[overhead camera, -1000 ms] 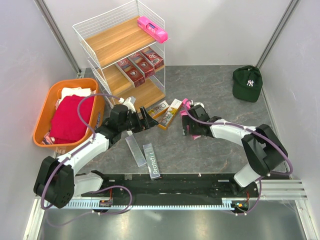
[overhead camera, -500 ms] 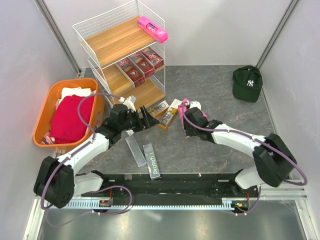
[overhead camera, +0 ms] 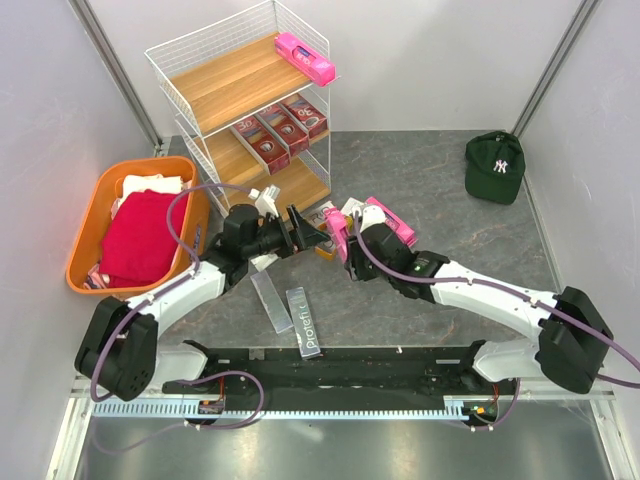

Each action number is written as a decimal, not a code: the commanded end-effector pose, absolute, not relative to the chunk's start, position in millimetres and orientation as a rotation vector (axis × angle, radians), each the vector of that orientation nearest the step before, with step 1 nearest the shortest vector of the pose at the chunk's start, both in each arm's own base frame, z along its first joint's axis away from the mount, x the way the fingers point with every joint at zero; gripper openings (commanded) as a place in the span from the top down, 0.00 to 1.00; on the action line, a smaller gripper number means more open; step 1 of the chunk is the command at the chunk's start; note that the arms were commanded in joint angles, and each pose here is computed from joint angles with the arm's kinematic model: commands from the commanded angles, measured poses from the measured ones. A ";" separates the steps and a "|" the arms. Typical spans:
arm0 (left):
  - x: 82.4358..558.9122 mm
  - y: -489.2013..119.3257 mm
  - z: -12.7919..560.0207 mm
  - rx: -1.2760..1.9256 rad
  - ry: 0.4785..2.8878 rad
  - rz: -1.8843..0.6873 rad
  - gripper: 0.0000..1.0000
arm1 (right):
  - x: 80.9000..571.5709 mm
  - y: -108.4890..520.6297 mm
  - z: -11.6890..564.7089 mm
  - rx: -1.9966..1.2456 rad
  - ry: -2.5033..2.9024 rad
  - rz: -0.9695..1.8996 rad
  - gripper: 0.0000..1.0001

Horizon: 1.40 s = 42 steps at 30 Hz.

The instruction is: Place and organize the toothpastes onto the shelf

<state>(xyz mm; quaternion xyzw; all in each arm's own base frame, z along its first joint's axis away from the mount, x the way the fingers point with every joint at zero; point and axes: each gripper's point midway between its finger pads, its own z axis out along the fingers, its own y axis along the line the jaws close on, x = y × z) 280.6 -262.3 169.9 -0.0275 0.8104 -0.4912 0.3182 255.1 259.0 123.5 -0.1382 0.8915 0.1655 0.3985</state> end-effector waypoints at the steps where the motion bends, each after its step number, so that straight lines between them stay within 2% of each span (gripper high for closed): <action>1: 279.4 -275.3 178.2 -0.056 2.101 -1.377 0.11 | 254.6 299.7 171.0 -0.365 2.131 0.562 0.66; 5: 281.7 -279.1 173.3 -0.059 2.115 -1.371 0.11 | 242.3 319.9 180.4 -0.422 2.112 0.607 0.65; 8: 281.4 -282.4 172.4 -0.048 2.120 -1.374 0.17 | 236.6 327.0 181.7 -0.442 2.108 0.625 0.65; 14: 279.0 -281.7 175.6 -0.039 2.103 -1.380 0.52 | 233.8 330.8 177.0 -0.456 2.116 0.625 0.61; 15: 278.7 -281.3 176.6 -0.039 2.099 -1.379 0.64 | 233.1 331.1 175.6 -0.462 2.120 0.628 0.60; 17: 277.3 -279.7 177.6 -0.047 2.094 -1.378 0.69 | 232.7 332.3 175.1 -0.461 2.119 0.634 0.56; 19: 277.1 -277.6 177.5 -0.063 2.091 -1.370 0.71 | 232.7 333.4 174.9 -0.460 2.121 0.641 0.50; 21: 276.6 -274.8 180.2 -0.079 2.080 -1.366 0.72 | 233.0 333.8 176.9 -0.457 2.118 0.645 0.37; 22: 276.6 -272.3 179.0 -0.093 2.080 -1.361 0.72 | 232.7 334.3 180.8 -0.450 2.108 0.654 0.27; 25: 275.4 -261.4 181.7 -0.133 2.050 -1.350 0.73 | 231.1 335.9 189.2 -0.435 2.086 0.695 0.08; 28: 274.7 -243.7 189.3 -0.195 1.985 -1.348 0.73 | 228.9 341.9 195.1 -0.424 2.083 0.758 0.02; 42: 261.6 -144.9 208.6 -0.578 1.653 -1.386 0.74 | 206.3 356.5 210.3 -0.211 1.988 1.539 0.02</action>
